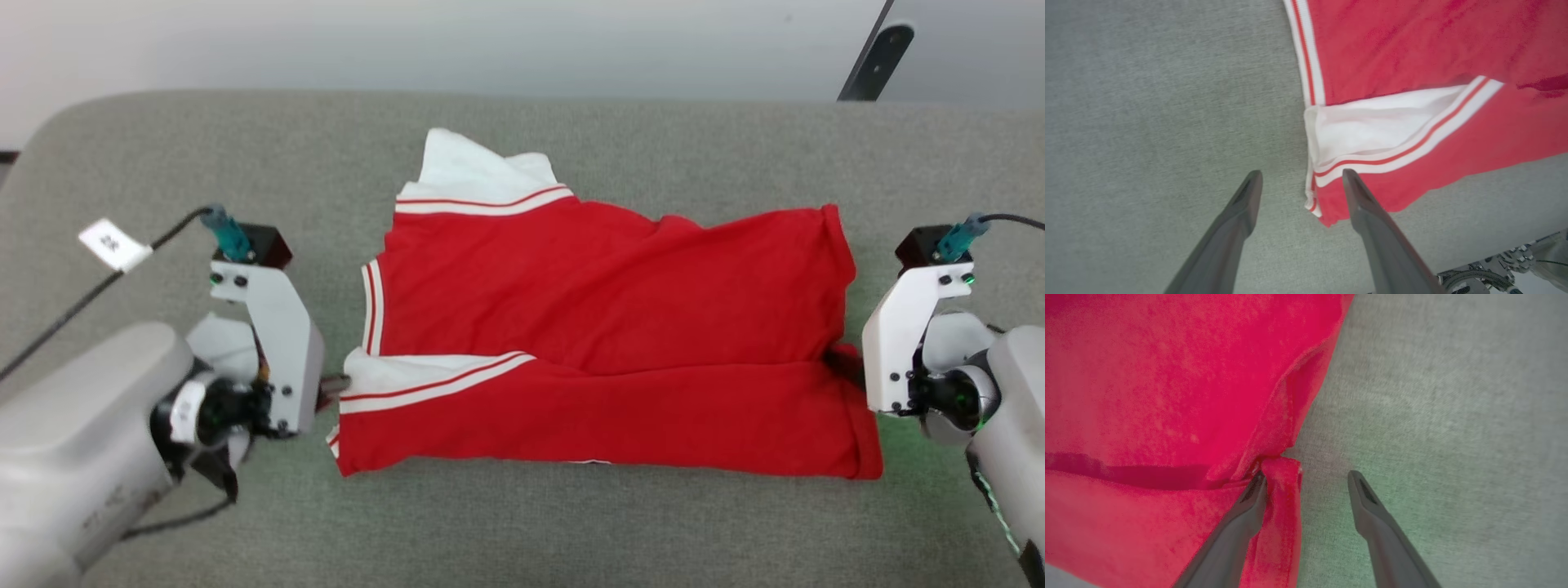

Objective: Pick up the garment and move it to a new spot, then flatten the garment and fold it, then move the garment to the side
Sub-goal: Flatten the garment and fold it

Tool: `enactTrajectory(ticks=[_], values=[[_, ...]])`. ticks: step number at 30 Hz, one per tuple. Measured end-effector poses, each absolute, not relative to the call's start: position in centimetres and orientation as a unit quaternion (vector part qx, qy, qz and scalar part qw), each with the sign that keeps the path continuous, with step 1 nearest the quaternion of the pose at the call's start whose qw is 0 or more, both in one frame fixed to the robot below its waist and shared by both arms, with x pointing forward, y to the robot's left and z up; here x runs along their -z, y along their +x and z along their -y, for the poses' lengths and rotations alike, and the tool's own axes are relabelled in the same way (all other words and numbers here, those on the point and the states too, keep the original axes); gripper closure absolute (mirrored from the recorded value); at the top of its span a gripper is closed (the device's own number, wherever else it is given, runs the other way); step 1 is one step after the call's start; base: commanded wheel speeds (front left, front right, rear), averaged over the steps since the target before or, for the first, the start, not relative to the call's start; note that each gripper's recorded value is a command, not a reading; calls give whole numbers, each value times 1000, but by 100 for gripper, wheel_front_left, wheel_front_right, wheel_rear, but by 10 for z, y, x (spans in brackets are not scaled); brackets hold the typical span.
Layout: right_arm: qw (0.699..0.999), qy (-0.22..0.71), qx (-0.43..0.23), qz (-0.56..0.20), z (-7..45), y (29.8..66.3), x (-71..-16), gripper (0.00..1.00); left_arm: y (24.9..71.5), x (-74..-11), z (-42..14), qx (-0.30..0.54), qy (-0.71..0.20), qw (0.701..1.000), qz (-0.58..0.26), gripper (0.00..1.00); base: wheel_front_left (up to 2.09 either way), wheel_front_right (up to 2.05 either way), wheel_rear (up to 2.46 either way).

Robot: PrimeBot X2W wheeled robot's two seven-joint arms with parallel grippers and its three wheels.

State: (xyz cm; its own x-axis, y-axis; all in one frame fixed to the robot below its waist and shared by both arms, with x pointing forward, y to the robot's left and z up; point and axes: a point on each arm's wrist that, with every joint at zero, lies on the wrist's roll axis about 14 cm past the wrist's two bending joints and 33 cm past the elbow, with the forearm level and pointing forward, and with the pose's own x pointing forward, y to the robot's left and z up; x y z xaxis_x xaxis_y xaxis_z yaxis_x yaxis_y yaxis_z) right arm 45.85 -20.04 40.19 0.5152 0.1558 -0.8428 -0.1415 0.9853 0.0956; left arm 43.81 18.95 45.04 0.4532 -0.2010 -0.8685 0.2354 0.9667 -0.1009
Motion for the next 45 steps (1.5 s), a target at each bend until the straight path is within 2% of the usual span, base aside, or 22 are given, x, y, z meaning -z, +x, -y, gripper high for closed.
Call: enactTrajectory(ticks=[9,16,22,29,33,39,45], values=[[926,5,-97,-365,207,465,-455,0,416,-470,-174,155,2,874,-461,0,0,0,0],[977,-9,-95,-189,223,459,-514,0,399,-475,-163,175,-8,889,-423,0,0,0,0],[994,-13,-89,-70,225,436,-546,0,392,-467,-161,177,-8,890,-421,0,0,0,0],[996,-15,-76,47,212,403,-577,0,410,-463,-169,160,-6,894,-419,0,0,0,0],[996,-3,-50,74,218,389,-583,0,416,-454,-166,158,-17,885,-438,0,0,0,0],[999,18,-12,50,230,378,-568,0,421,-435,-164,156,-17,863,-481,0,0,0,0],[999,23,-1,44,232,380,-565,0,430,-412,-167,141,-19,837,-528,0,0,0,0]])
